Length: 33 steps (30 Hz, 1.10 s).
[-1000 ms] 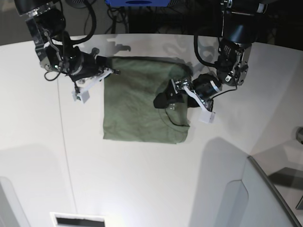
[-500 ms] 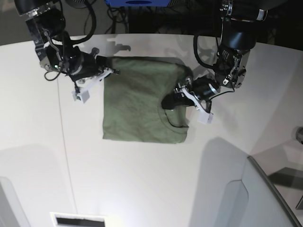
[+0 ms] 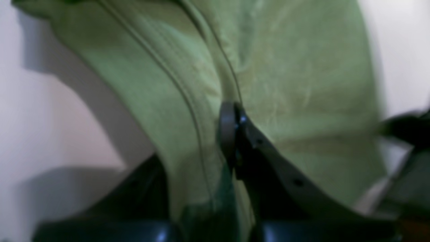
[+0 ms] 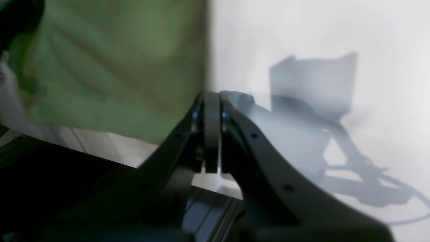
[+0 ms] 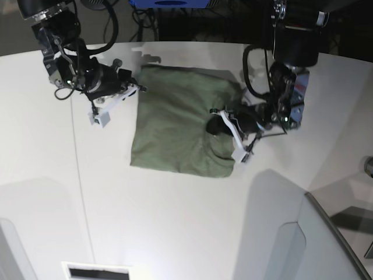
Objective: Layout the t-shirt on the table in an organized manner, then fold the t-shirt properly
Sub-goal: 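Grasp the shirt's collar corner with the left gripper, then drag the folded shirt with the left gripper to straighten it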
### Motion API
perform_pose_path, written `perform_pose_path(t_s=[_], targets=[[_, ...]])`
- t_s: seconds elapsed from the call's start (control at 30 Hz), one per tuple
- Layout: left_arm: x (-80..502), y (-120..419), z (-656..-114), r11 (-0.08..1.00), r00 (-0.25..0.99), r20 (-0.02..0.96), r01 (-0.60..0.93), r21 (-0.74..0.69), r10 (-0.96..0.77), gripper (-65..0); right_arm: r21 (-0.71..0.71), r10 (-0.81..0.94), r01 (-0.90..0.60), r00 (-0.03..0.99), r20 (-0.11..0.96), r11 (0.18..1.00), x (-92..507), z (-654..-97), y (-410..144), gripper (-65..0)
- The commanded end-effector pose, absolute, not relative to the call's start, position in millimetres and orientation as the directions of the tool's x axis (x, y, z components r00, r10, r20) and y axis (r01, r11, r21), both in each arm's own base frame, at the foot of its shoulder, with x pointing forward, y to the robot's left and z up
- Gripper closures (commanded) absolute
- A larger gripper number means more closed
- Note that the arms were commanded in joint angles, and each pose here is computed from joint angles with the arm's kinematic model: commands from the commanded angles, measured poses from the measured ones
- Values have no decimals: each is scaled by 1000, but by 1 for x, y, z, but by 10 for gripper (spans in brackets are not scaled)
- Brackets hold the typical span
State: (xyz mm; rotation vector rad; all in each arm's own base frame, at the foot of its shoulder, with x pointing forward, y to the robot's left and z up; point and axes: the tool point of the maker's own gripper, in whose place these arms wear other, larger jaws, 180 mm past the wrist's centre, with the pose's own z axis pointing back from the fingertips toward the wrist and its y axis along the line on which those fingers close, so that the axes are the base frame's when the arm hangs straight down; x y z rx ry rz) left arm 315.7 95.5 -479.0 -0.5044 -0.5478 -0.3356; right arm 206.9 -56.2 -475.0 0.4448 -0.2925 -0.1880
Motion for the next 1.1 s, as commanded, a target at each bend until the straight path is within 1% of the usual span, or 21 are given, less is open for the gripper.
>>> perform_pose_path(t_s=[0.0, 0.07, 0.17, 0.2, 0.33, 0.4, 0.5, 0.57, 0.67, 0.73, 0.8, 0.87, 1.07], targets=[[332, 101, -467, 831, 773, 597, 466, -303, -216, 0, 459, -245, 102, 933, 264, 882, 216, -468, -57, 0], [332, 100, -471, 815, 742, 577, 539, -212, -341, 0, 459, -245, 102, 933, 264, 882, 216, -468, -57, 0], [320, 111, -486, 741, 672, 478, 668, -64, -565, 0, 457, -250, 108, 932, 262, 883, 216, -468, -58, 0], [314, 112, -491, 697, 635, 437, 716, -25, -637, 0, 456, -251, 110, 932, 262, 883, 216, -469, -58, 0], [303, 123, -499, 564, 514, 324, 822, 77, -794, 0, 460, -253, 108, 929, 269, 882, 216, -467, -58, 0], [307, 128, -499, 522, 471, 305, 845, 112, -828, 0, 461, -292, 126, 905, 310, 878, 224, -460, -67, 0], [314, 137, -499, 494, 437, 299, 856, 153, -848, 0, 460, -367, 178, 857, 363, 870, 231, -451, -86, 0], [319, 141, -500, 465, 406, 284, 866, 184, -868, 0, 442, -414, 235, 832, 369, 866, 236, -449, -102, 0], [325, 143, -503, 419, 357, 269, 879, 227, -895, 0, 430, -446, 274, 814, 373, 860, 239, -449, -115, 0], [328, 133, -504, 379, 307, 285, 891, 251, -908, 0, 428, -455, 284, 807, 377, 858, 241, -448, -120, 0], [336, 132, -501, 337, 258, 280, 897, 287, -925, 0, 427, -457, 287, 805, 377, 858, 241, -448, -120, 0], [339, 120, -504, 301, 214, 296, 908, 292, -931, 0, 427, -458, 288, 805, 378, 857, 241, -448, -121, 0], [334, 85, -508, 111, 25, 282, 949, 295, -959, 0, 425, -458, 289, 804, 378, 858, 242, -448, -122, 0]])
